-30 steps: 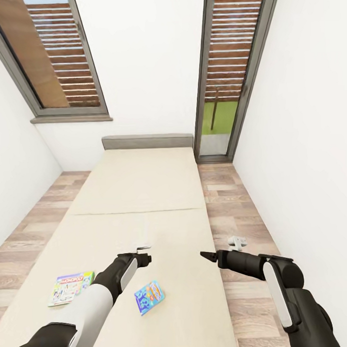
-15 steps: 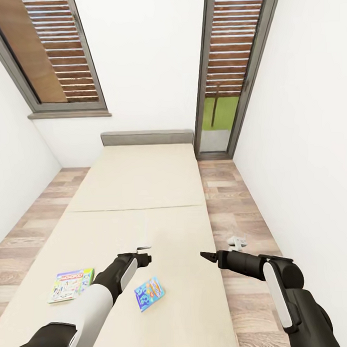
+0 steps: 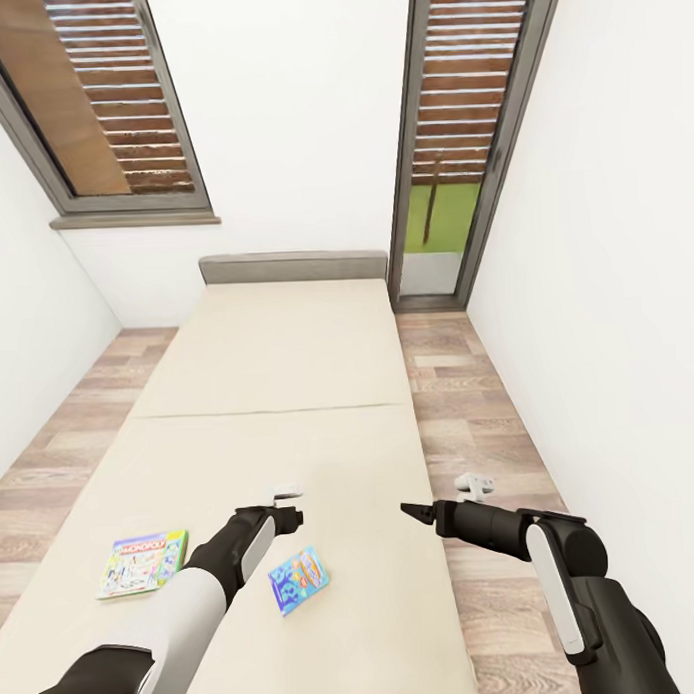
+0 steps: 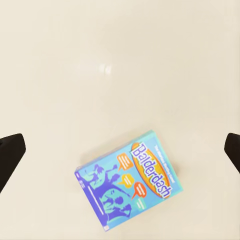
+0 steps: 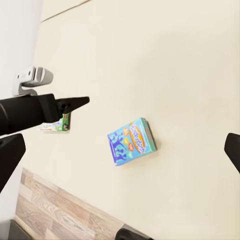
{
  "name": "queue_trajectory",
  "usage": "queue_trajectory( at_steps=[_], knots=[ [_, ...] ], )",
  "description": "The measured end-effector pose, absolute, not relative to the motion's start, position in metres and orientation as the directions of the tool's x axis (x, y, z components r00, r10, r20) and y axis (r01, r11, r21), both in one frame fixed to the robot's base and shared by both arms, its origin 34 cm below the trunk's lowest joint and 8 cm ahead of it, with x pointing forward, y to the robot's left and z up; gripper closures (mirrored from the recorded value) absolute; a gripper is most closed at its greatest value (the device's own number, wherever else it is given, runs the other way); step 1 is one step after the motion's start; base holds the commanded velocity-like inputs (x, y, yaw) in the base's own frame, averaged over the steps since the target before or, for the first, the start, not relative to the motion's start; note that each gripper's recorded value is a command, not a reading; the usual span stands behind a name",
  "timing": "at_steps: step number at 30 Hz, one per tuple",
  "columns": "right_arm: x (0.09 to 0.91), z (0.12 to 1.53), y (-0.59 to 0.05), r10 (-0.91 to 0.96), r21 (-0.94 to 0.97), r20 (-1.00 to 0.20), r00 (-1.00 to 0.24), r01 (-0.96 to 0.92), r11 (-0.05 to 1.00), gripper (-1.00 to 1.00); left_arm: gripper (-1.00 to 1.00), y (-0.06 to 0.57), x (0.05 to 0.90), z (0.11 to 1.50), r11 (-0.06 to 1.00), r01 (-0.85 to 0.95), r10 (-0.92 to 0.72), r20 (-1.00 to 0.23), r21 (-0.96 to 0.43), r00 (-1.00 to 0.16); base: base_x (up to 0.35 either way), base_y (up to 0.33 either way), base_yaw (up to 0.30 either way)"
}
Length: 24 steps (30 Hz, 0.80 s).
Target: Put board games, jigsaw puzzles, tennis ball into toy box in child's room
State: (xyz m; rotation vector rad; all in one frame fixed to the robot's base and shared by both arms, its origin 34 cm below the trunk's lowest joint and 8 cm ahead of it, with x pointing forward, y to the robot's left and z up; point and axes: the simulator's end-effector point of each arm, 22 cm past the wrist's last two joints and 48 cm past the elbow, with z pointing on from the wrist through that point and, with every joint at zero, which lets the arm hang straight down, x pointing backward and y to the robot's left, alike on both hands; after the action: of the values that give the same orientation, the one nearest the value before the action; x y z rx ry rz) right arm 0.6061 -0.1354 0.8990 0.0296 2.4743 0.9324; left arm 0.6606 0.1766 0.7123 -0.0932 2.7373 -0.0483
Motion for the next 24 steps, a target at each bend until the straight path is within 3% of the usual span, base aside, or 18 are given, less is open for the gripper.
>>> queue_trajectory(
  at_steps=[24],
  knots=[
    [0.602, 0.878, -0.142, 0.202, 0.628, -0.401, -0.894, -0.108, 0.770, -1.00, -1.00, 0.176, 0.649, 0.691, 0.997, -0.060, -0.072, -0.354, -0.045, -0.933, 0.000, 0.000, 0.000]
  ],
)
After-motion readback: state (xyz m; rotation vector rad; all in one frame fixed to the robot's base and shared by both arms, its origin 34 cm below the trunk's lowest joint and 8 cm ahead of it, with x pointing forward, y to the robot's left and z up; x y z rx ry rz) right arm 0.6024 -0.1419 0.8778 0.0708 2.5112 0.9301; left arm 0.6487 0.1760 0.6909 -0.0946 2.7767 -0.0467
